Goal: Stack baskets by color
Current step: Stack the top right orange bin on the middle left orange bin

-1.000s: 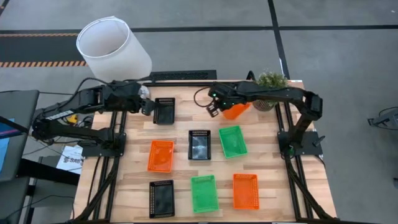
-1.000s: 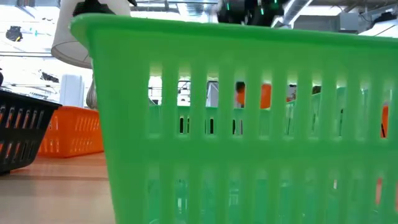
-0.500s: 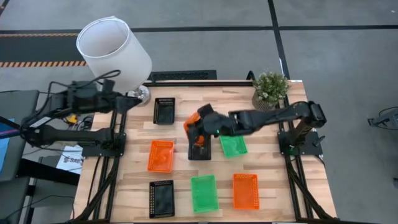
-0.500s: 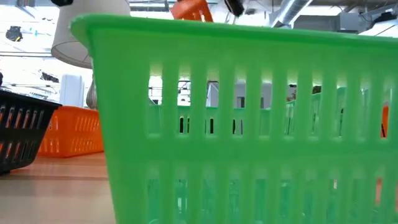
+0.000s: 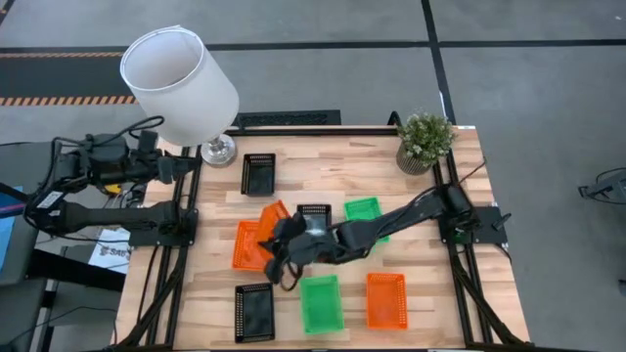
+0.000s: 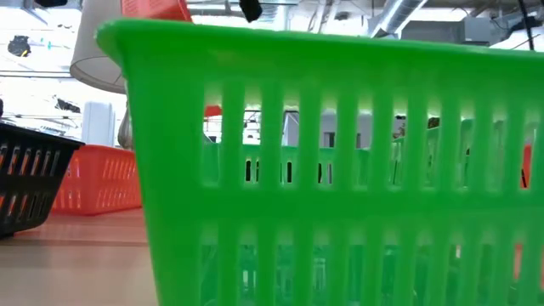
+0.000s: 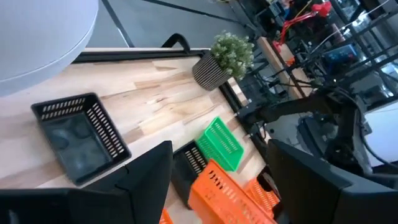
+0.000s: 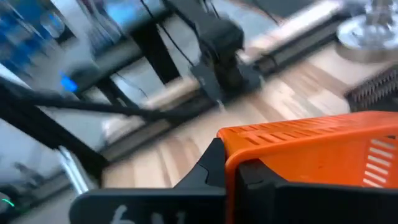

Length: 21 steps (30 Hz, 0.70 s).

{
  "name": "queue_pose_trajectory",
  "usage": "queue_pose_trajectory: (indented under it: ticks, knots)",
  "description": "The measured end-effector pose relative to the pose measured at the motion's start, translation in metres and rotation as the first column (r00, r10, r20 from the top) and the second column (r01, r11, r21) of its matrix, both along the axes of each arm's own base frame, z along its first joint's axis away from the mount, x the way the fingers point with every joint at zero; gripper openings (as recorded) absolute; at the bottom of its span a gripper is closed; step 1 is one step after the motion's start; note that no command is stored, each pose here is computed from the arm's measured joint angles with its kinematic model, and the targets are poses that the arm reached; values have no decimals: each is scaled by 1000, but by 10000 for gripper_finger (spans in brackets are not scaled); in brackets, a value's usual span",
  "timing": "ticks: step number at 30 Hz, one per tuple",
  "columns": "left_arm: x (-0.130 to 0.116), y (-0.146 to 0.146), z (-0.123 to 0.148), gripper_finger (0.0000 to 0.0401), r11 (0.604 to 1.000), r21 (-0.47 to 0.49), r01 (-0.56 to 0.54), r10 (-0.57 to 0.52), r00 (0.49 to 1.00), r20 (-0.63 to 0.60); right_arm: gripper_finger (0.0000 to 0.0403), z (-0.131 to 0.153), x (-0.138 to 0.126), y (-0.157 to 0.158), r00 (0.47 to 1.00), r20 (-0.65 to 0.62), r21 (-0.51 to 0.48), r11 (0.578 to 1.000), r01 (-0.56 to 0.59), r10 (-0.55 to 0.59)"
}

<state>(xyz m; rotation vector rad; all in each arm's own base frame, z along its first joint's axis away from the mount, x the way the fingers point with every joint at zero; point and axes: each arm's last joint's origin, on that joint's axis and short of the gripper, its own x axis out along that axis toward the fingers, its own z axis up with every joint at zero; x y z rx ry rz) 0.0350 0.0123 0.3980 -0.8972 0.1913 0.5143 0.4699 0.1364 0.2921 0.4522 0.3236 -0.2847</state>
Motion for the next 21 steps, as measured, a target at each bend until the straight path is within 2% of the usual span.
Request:
queue_pose_trajectory:
  ticks: [4, 10, 14, 21]
  knots:
    - [-1, 0, -1, 251, 1000, -3, 0, 0, 1000, -15, 6, -14, 26, 6, 995, -101, -114, 993, -29, 18]
    - [-1, 0, -1, 251, 1000, -2, -1, 1, 1000, -13, 6, -10, 50, 14, 978, -192, -254, 959, -124, 76]
    - [-1, 0, -1, 251, 1000, -3, -1, 1, 1000, -13, 6, -29, 52, 15, 970, -221, -229, 961, -154, 103]
    - [-1, 0, -1, 251, 1000, -11, -5, 5, 1000, -8, 6, -38, 55, 20, 966, -226, -236, 955, -178, 124]
